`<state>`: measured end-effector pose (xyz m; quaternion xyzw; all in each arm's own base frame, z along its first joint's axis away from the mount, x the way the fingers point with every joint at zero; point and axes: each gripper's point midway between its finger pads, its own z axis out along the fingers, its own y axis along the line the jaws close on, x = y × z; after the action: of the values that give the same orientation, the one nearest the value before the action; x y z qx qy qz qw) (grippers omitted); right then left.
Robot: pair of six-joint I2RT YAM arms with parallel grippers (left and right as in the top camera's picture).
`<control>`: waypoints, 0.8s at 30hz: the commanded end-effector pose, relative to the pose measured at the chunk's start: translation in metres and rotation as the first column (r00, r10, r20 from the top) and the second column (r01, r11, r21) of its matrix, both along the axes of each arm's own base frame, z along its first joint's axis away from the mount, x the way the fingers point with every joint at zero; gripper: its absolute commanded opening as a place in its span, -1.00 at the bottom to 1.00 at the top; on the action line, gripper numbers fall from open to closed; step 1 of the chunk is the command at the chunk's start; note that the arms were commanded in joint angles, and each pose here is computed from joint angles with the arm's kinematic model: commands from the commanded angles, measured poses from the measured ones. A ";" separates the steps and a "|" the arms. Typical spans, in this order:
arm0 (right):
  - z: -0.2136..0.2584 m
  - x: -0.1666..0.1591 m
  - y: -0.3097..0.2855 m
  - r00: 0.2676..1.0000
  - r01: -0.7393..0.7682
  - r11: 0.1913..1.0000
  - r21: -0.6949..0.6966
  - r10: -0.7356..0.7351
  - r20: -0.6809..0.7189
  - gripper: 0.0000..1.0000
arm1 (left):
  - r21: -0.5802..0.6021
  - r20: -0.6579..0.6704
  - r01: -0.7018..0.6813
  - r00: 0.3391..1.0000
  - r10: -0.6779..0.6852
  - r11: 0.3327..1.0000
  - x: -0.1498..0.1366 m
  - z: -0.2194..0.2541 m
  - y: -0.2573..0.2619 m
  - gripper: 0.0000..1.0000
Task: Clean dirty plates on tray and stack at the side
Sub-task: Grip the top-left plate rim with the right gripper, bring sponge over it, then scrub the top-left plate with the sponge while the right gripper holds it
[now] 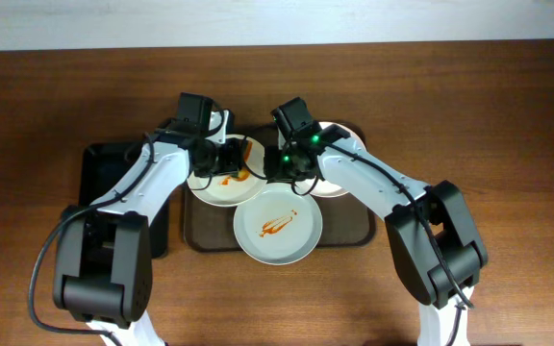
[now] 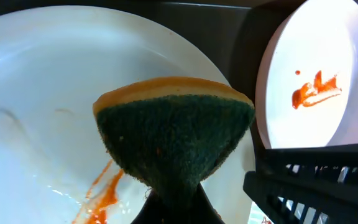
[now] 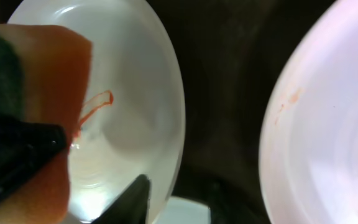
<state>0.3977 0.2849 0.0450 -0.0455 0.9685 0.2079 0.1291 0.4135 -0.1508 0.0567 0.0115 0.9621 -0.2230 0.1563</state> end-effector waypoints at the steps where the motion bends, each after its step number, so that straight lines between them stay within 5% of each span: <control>1: -0.005 -0.009 0.012 1.000 -0.018 1.000 -0.006 0.018 -0.012 -0.42 | -0.029 -0.013 0.014 1.000 -0.014 0.999 0.000 -0.001 -0.011 -1.00; 24: -0.013 -0.018 0.013 0.979 0.172 0.985 0.006 -0.170 -0.115 -0.50 | -0.012 -0.063 0.009 0.998 -0.010 1.000 -0.003 -0.024 -0.008 -1.00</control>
<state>0.3830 0.3007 0.0432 0.0282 0.9702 0.2189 0.0999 0.4074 -0.1544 0.0287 0.0083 0.9676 -0.2207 0.1223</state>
